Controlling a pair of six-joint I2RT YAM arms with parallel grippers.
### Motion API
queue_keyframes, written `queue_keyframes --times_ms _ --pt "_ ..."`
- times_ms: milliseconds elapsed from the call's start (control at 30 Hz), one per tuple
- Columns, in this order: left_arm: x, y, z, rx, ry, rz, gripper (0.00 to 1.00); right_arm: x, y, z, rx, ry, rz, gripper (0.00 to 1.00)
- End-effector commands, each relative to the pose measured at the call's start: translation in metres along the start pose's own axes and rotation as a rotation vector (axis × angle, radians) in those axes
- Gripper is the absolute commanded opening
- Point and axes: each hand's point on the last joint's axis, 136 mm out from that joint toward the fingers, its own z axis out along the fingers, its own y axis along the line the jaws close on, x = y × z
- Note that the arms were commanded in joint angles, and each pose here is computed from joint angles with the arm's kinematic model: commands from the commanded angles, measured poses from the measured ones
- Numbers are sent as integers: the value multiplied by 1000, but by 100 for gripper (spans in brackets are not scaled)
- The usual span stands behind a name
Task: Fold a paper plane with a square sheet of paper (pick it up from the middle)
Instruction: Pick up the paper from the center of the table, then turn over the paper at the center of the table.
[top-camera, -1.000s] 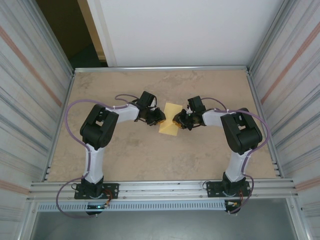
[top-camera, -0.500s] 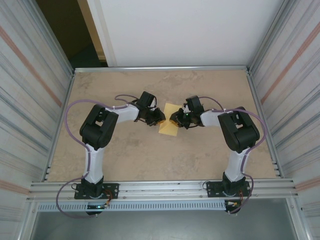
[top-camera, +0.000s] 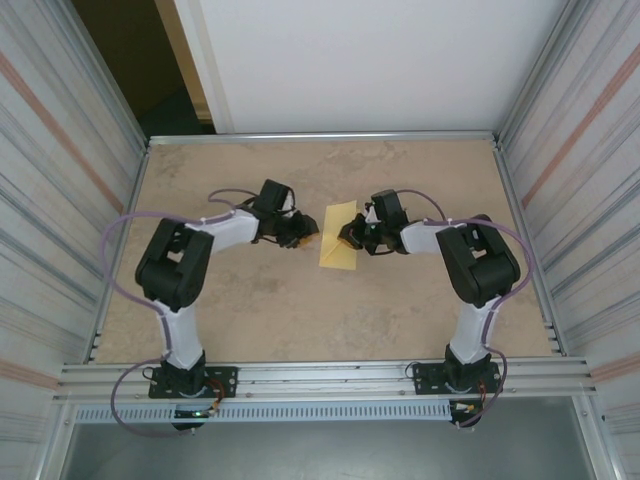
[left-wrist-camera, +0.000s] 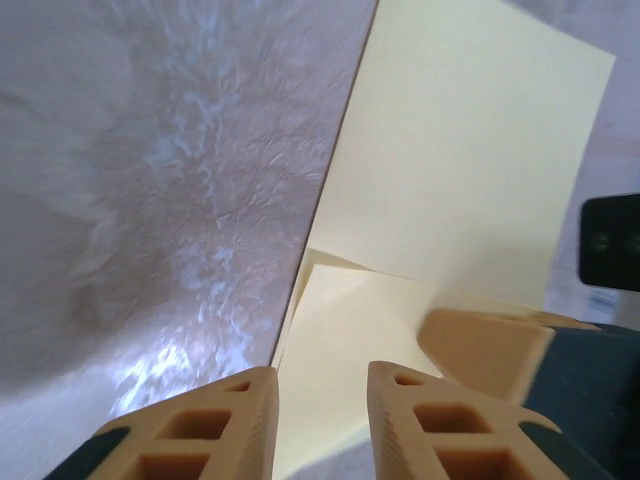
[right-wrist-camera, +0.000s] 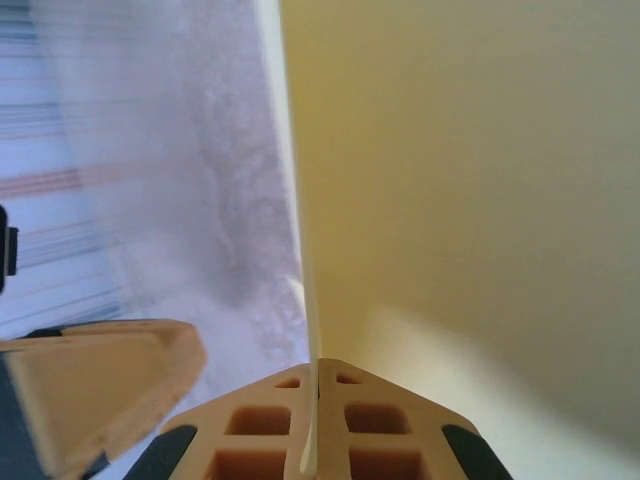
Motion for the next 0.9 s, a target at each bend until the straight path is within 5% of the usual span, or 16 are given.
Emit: queue_keyframes --times_ms 0,300,433,633,867 --pt "-10 -29 -37 147 -68 35 37 -13 47 -30 -144 -56 -134 3" --pt "6 -89 -102 489 -126 172 78 -12 129 -91 -443 -14 -249 3" --pt "17 -105 -109 569 -113 200 87 -7 152 -106 -530 16 -256 3" --pt "34 -124 -101 593 -48 271 85 -2 169 -115 -601 61 -231 4" --pt "34 -131 -103 644 -49 303 66 3 166 -116 -603 90 -221 5"
